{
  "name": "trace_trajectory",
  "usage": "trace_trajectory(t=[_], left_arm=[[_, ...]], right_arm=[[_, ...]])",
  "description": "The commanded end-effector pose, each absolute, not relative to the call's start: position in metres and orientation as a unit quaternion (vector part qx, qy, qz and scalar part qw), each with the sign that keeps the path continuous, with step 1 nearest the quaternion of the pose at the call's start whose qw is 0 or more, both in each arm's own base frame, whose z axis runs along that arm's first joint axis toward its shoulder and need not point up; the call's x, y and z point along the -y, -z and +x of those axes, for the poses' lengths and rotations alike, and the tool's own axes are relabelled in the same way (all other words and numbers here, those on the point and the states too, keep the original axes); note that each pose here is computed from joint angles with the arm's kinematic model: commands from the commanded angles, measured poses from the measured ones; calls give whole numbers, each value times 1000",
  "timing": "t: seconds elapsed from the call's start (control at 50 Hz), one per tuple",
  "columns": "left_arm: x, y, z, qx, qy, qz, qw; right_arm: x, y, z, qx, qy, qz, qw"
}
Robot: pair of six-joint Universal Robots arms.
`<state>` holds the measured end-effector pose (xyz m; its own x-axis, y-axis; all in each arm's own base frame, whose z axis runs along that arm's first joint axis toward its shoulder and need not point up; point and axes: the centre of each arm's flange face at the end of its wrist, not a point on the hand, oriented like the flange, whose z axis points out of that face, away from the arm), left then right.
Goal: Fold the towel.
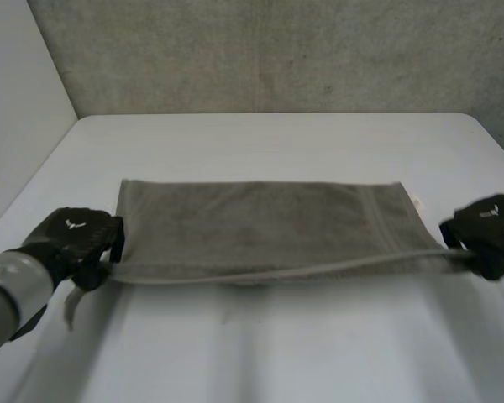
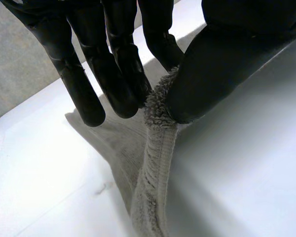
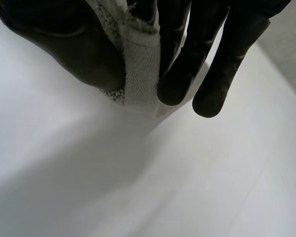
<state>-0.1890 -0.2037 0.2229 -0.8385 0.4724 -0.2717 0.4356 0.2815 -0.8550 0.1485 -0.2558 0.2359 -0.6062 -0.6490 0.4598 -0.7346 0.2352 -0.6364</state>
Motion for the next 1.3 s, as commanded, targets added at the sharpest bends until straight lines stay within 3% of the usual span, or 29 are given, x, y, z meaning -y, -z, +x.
trace_trajectory(t=[0.02, 0.24, 0.36, 0.5, 0.66, 1.02, 1.18, 1.3], left_arm=[[179, -233, -186, 814, -502, -291, 24], [228, -198, -197, 821, -490, -293, 24], [275, -188, -207, 800, -525, -289, 16], [337, -183, -223, 777, -559, -289, 14], [385, -169, -238, 760, -580, -293, 17], [405, -137, -253, 755, -565, -332, 3], [410, -145, -254, 748, -578, -326, 2], [414, -161, -258, 732, -601, -321, 1]], right_arm=[[247, -242, 144, 776, -414, 472, 66], [279, -214, 150, 782, -432, 444, 73], [299, -198, 171, 774, -451, 439, 66], [349, -177, 185, 771, -493, 392, 86], [387, -165, 203, 748, -540, 371, 109], [409, -145, 217, 743, -543, 367, 131], [415, -143, 218, 740, -548, 366, 134], [420, -162, 225, 728, -572, 345, 155]])
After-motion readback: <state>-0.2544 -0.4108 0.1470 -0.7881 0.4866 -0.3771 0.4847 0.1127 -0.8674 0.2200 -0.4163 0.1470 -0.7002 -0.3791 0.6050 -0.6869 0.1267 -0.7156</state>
